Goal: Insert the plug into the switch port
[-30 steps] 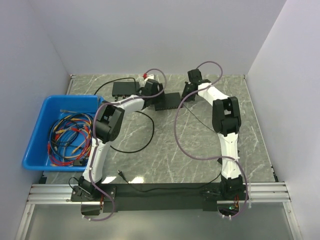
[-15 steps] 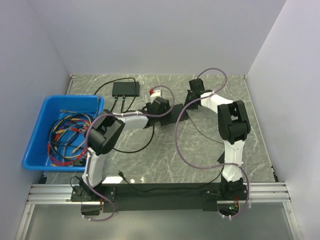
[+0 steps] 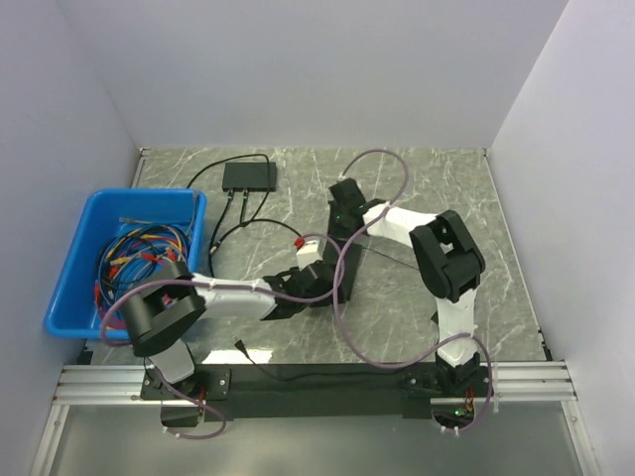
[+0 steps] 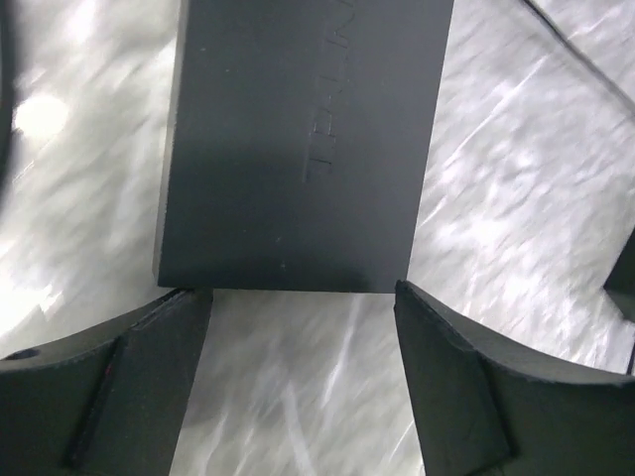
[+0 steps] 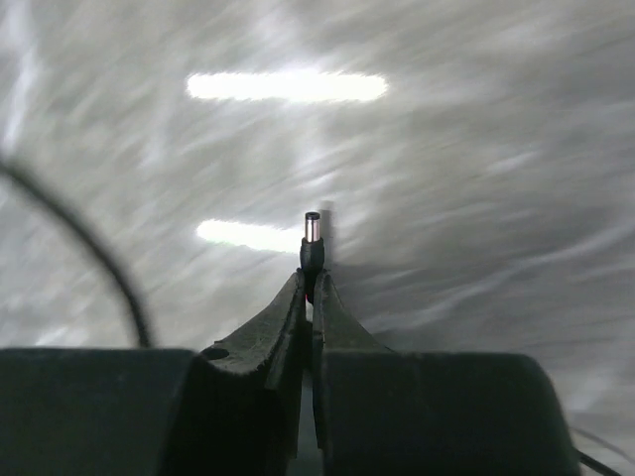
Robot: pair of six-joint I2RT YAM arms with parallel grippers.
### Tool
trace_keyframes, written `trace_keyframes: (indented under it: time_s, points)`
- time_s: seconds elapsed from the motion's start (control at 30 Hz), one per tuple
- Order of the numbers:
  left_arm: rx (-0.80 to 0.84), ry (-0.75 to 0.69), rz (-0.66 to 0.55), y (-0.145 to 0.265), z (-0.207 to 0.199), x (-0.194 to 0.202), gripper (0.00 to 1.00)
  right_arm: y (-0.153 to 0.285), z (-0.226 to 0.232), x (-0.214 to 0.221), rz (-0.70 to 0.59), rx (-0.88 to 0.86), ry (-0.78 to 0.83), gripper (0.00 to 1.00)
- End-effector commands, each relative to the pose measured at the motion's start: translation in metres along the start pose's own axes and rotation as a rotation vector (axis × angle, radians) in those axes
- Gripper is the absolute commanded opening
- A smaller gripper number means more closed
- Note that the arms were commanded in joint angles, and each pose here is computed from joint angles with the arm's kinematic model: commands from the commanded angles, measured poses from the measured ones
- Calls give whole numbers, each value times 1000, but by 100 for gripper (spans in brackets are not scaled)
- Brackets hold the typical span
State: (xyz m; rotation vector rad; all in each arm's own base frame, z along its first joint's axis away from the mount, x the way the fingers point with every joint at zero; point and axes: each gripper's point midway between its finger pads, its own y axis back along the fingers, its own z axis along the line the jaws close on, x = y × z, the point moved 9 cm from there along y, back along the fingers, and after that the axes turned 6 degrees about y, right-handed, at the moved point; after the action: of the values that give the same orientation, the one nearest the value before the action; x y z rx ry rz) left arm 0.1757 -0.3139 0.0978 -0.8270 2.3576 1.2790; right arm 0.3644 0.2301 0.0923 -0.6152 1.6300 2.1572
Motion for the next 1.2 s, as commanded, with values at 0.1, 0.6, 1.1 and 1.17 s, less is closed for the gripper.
trace_keyframes:
  time_s: [0.1,0.6,1.1,1.17]
  points:
    - [-239,33,-116,30,52,-12,84,9,57,37,116,-97,60,0]
    - [-277,59,-109,37,89,-16,83,83,2,-25,-120,144,68,0]
    - [-73,-80,-368,100,61,-76,86,132,-40,62,-97,90,46,0]
    - [-54,-102,-389,99,64,-86,87,134,-41,73,-95,64,43,0]
